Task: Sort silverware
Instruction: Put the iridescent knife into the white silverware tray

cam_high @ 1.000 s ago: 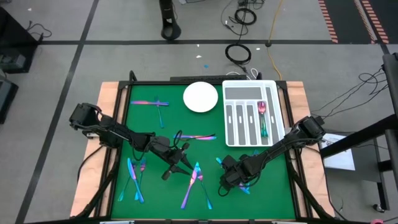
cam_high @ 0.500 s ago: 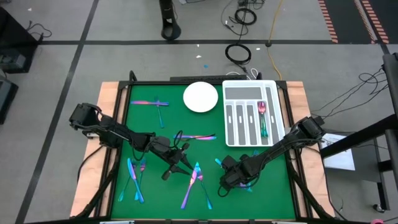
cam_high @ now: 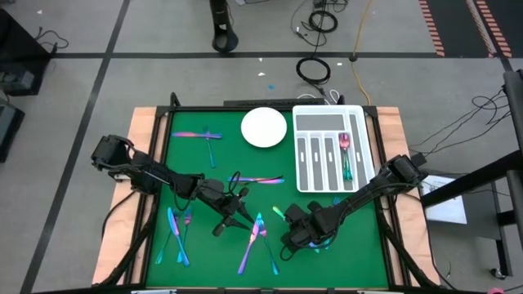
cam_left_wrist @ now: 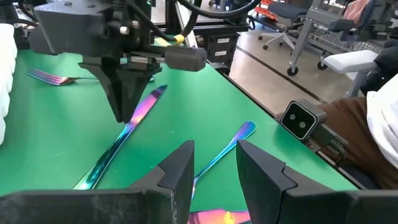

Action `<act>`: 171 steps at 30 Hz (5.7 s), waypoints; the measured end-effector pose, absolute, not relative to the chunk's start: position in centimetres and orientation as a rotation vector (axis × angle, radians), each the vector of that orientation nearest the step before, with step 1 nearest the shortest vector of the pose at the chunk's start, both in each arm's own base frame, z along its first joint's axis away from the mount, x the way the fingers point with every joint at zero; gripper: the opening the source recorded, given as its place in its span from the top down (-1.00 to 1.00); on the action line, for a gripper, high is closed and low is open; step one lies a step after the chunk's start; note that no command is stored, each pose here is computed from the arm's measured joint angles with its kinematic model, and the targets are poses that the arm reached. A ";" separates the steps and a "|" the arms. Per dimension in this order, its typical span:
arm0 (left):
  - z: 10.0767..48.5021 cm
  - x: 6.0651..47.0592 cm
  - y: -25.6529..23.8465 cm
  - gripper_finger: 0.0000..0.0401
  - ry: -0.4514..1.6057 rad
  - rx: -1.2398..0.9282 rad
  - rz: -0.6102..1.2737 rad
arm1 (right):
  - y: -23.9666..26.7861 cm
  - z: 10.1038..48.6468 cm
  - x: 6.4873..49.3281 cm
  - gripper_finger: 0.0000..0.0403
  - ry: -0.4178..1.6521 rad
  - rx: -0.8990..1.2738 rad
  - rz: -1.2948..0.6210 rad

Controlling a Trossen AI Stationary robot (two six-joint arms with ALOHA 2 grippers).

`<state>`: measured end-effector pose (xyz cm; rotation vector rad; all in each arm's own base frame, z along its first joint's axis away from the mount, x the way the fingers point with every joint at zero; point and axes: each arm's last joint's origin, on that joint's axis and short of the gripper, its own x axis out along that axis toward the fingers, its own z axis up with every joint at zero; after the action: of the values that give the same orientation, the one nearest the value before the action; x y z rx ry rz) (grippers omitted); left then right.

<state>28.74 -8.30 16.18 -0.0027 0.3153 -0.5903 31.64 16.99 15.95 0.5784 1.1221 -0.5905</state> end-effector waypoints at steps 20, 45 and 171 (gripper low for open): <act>16.2 28.7 -8.3 0.40 0.316 -0.006 -0.590 | 16.0 15.6 32.2 0.34 1.121 0.566 -0.579; 16.2 28.7 -8.3 0.40 0.319 -0.002 -0.590 | 16.7 11.7 31.0 0.53 1.243 0.500 -0.587; 9.2 35.5 -0.8 0.97 0.741 0.053 -0.425 | 17.3 16.0 33.4 0.47 0.935 0.392 -0.569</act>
<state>35.55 -0.80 9.18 0.0528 0.7410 -0.4253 33.38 17.29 16.03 0.3922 0.9348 -0.5694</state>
